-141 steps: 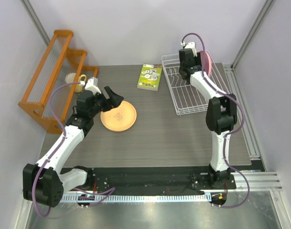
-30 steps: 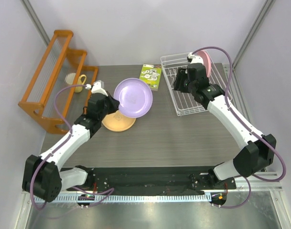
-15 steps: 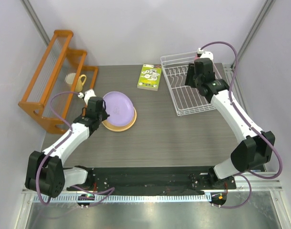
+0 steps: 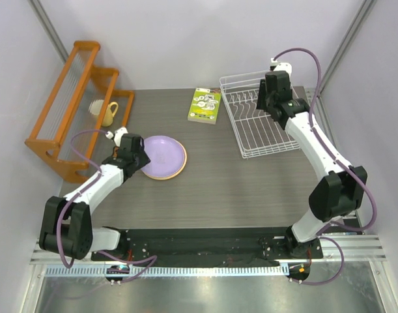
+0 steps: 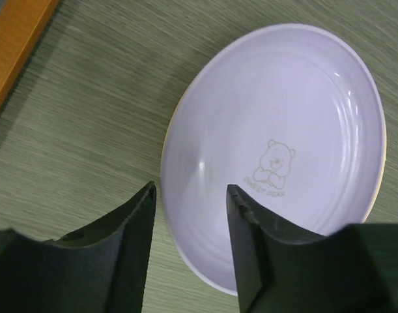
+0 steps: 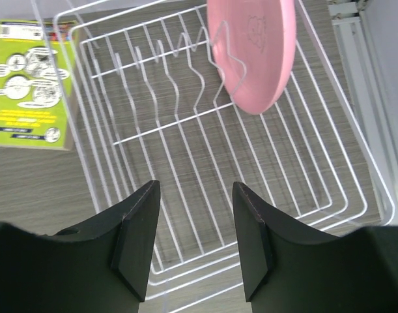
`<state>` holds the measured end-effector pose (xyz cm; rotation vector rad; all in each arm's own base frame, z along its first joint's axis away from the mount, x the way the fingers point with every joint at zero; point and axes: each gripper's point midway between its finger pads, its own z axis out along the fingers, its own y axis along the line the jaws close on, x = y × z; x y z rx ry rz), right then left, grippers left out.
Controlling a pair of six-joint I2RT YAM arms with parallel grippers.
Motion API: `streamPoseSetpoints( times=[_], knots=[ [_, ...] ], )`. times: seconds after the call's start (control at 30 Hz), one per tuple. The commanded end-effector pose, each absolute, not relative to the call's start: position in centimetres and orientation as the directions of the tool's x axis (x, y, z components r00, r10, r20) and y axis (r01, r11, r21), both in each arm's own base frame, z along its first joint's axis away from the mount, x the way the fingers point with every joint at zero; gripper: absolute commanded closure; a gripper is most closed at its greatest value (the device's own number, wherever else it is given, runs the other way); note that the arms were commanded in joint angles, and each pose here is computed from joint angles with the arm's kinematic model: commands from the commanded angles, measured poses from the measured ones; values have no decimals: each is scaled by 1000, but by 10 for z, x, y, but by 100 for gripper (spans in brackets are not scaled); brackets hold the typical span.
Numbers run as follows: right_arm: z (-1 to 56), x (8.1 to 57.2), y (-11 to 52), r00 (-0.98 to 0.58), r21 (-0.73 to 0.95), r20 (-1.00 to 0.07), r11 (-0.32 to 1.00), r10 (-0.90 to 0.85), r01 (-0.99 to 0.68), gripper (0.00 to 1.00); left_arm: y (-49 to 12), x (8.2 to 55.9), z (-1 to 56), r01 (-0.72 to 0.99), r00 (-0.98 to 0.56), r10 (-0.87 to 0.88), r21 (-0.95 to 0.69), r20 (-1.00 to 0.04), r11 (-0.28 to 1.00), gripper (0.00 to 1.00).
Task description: Unload the plates from the dish rack
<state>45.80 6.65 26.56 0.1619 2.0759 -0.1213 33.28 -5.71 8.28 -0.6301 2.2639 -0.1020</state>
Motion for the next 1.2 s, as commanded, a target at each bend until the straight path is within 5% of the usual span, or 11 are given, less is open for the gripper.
streamPoseSetpoints(
  times=[0.0,0.43,0.87,0.97,1.17],
  knots=[
    [282,476,42,-447,-103,-894,962,21,252,46,-57,337,90,-403,-569,-475,-276,-671,873,41],
    [293,529,-21,-371,-268,-924,846,-91,461,46,-71,346,135,-305,-506,-485,-378,-713,874,17],
    [247,603,-46,-402,-339,-902,834,-157,435,48,-102,357,193,-78,-444,-475,-495,-760,865,14],
    [239,610,-50,-412,-342,-898,834,-155,433,57,-103,360,193,-70,-445,-470,-493,-763,867,14],
    [238,612,-42,-406,-314,-903,862,-142,397,99,-105,363,187,-72,-455,-467,-492,-758,868,14]
  ],
)
